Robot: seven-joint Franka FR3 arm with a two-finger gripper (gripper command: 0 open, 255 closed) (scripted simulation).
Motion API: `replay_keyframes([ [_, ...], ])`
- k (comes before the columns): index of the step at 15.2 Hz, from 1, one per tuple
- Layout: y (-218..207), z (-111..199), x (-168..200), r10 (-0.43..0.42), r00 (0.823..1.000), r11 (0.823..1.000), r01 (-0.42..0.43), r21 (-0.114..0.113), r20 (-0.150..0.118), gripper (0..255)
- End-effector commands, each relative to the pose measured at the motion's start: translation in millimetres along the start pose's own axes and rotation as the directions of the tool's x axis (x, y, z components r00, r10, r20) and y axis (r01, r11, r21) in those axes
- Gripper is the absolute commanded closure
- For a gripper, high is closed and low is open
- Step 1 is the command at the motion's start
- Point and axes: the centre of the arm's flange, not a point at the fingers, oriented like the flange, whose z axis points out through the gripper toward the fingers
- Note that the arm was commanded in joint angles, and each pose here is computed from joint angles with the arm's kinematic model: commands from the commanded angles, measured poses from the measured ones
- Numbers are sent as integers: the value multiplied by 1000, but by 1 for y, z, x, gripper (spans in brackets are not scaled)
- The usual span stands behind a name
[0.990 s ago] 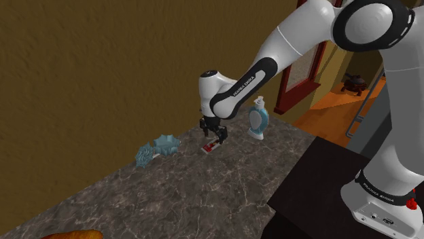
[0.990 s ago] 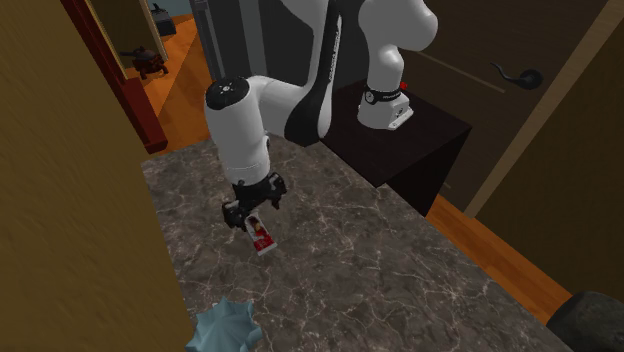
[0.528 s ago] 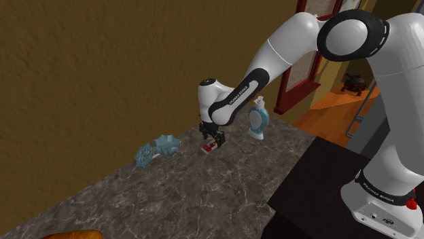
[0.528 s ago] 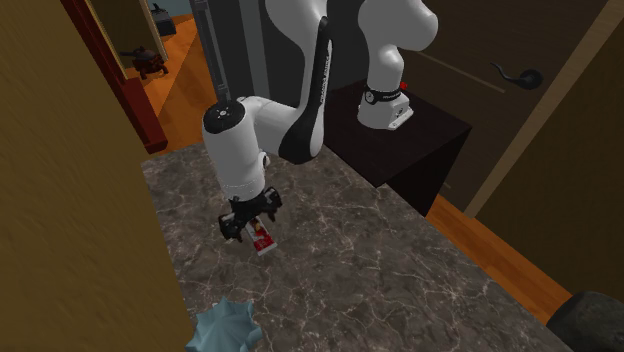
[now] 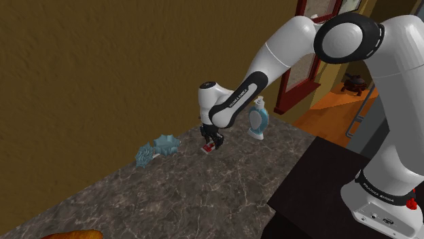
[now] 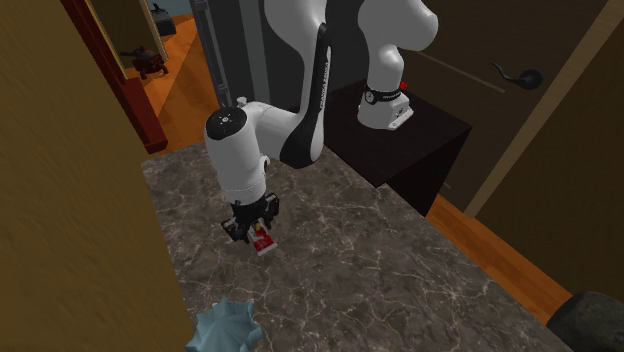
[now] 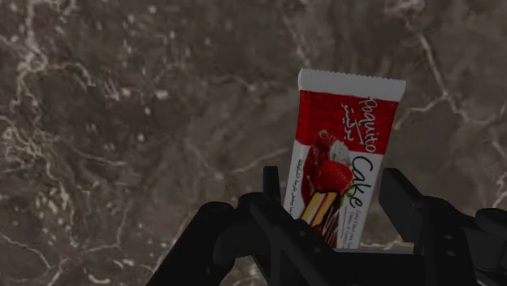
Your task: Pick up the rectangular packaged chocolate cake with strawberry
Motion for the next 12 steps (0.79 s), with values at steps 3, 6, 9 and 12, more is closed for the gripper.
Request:
replay_keyframes([
  [3,0,1,0,0,1000,1000,0,-1,0,255],
  [6,0,-4,1,0,1000,1000,0,-1,0,255],
  [9,0,-20,1,0,1000,1000,0,-1,0,255],
  [12,1,-36,1,0,1000,1000,0,-1,0,255],
])
